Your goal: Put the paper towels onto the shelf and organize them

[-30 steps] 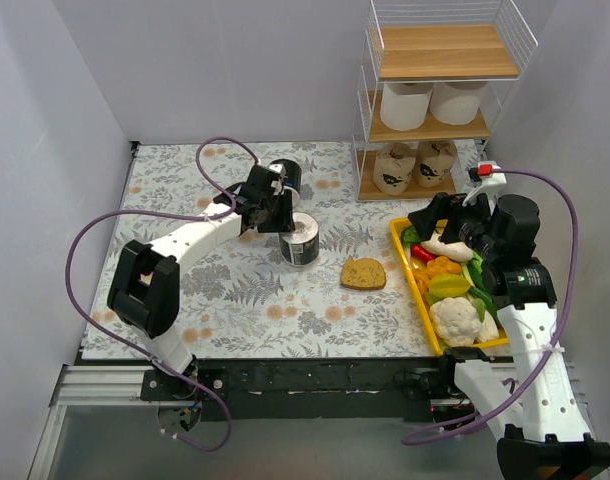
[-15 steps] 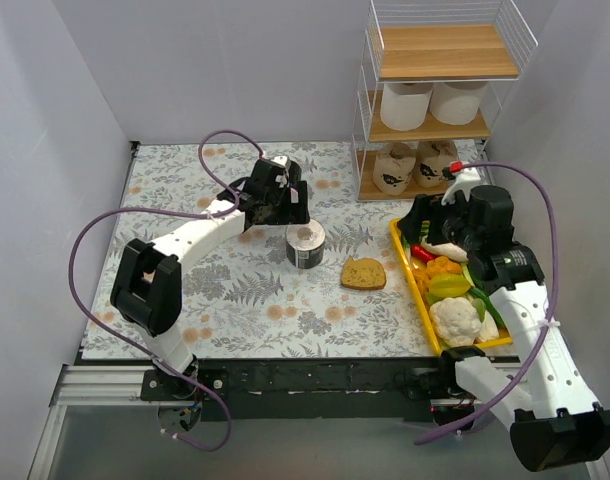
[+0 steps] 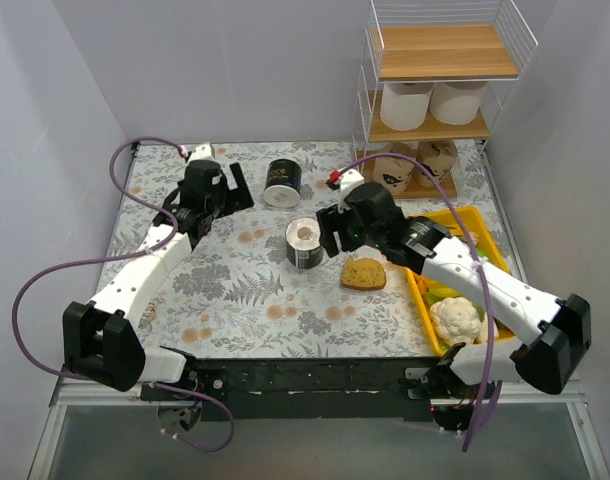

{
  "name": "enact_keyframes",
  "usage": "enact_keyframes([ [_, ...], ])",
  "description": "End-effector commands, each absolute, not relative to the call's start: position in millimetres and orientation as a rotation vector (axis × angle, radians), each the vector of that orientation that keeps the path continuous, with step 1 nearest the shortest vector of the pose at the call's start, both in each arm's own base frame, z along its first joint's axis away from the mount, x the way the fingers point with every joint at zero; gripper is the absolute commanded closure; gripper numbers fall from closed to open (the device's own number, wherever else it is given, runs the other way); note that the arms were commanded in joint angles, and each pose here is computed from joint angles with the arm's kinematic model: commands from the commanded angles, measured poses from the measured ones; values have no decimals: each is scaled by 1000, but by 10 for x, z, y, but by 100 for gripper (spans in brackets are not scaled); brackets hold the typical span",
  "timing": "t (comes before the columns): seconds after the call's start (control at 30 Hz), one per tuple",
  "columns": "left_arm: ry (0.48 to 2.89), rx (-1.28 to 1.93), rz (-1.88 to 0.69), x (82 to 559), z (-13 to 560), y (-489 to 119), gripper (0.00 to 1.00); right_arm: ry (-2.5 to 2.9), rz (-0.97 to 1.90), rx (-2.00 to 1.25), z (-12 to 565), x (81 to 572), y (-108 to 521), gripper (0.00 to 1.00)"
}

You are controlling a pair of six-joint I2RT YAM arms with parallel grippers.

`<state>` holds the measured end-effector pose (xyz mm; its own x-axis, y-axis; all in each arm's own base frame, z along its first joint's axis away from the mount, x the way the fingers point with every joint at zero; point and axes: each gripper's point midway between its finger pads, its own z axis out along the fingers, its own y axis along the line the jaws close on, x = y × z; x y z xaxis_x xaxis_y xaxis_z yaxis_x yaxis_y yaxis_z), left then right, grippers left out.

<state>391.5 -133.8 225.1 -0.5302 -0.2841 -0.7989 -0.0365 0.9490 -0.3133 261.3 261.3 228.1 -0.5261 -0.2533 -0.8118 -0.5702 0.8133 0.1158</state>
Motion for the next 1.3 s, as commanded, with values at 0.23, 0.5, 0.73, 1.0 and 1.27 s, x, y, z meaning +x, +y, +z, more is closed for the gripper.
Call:
enact_keyframes([
  [0.23,2056,-371,-105,3524,1999,-748,2,2085,459,-765,2207,2852,3630,30],
  [0.5,1997,-420,-90,3487,2134,-656,2,2130,401,-823,1896,2948,3791,32],
  [0.73,1982,-426,-85,3476,2174,-636,2,2136,318,-843,1749,3052,3778,33],
  [1.0,1991,-421,-83,3487,2142,-642,2,2179,249,-873,1477,3070,3734,33],
  [1.27,2001,-419,-72,3495,2108,-638,2,2153,167,-922,1282,3146,3700,34],
])
